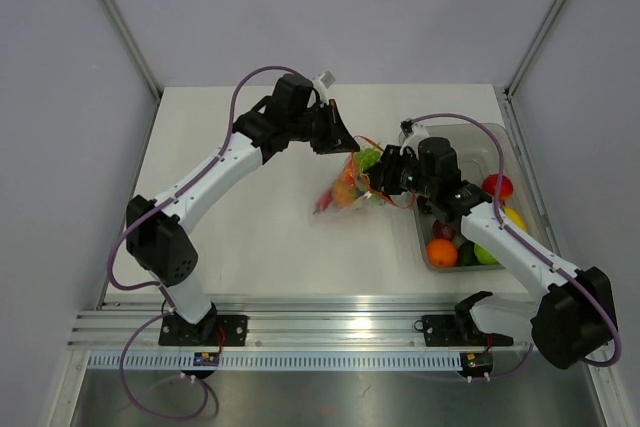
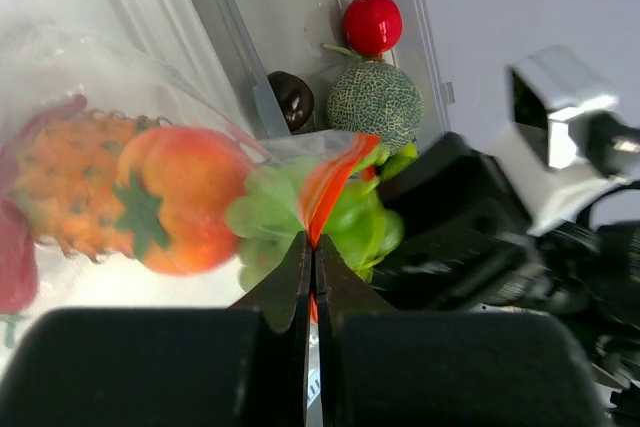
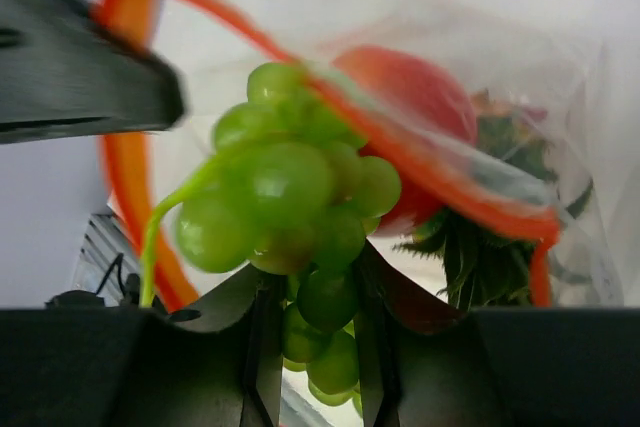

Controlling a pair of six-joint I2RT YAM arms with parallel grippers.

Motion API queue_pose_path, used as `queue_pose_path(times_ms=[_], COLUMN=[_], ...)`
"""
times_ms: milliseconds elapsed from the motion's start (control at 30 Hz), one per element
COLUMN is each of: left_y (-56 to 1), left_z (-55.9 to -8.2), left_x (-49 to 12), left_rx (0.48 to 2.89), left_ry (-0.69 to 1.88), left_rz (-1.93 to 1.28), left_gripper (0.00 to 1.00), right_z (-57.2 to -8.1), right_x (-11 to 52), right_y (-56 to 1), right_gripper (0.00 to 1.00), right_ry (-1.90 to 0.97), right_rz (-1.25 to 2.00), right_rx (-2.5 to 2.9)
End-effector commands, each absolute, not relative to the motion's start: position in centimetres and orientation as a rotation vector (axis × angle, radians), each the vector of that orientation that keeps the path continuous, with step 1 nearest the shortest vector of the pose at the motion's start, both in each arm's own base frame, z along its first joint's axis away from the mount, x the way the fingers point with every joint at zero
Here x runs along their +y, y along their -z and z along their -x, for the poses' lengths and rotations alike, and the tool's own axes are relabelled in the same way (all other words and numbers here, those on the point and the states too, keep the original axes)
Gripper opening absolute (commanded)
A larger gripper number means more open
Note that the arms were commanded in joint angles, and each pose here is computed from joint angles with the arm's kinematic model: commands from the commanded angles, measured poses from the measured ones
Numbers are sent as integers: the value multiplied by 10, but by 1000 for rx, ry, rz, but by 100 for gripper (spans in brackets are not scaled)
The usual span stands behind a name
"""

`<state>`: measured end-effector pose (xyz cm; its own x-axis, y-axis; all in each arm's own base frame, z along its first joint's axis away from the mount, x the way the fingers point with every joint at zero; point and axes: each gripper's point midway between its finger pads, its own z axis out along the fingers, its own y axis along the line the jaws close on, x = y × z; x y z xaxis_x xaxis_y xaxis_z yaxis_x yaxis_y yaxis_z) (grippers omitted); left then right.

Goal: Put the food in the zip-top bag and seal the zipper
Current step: Place the fake fruit in the zipper food storage bag.

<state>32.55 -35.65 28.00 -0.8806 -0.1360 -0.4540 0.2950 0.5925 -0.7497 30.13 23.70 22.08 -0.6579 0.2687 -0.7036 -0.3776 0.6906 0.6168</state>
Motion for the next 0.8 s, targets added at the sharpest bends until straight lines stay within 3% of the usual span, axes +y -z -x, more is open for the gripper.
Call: queue_pose_path(times_ms=[0, 500, 600, 767], left_y=[-299, -301, -299, -292], left_z=[-322, -316, -314, -309], left_x=[-367, -368, -368, -368], left_rx=[2270, 2269, 2275, 2297], left_ry=[1319, 1352, 1360, 1364], left_rz=[-198, -230, -243, -267], left_gripper=[0, 0, 0, 0], right_z=[-306, -311, -315, -318], right_x=[237, 222, 214, 204], right_y=[-202, -148, -150, -164], right_gripper=[30, 27, 33, 51], right_ry=[-954, -747, -675, -596], right_rz=[94, 113, 118, 138], right_rx=[2076, 2297, 2307, 2310])
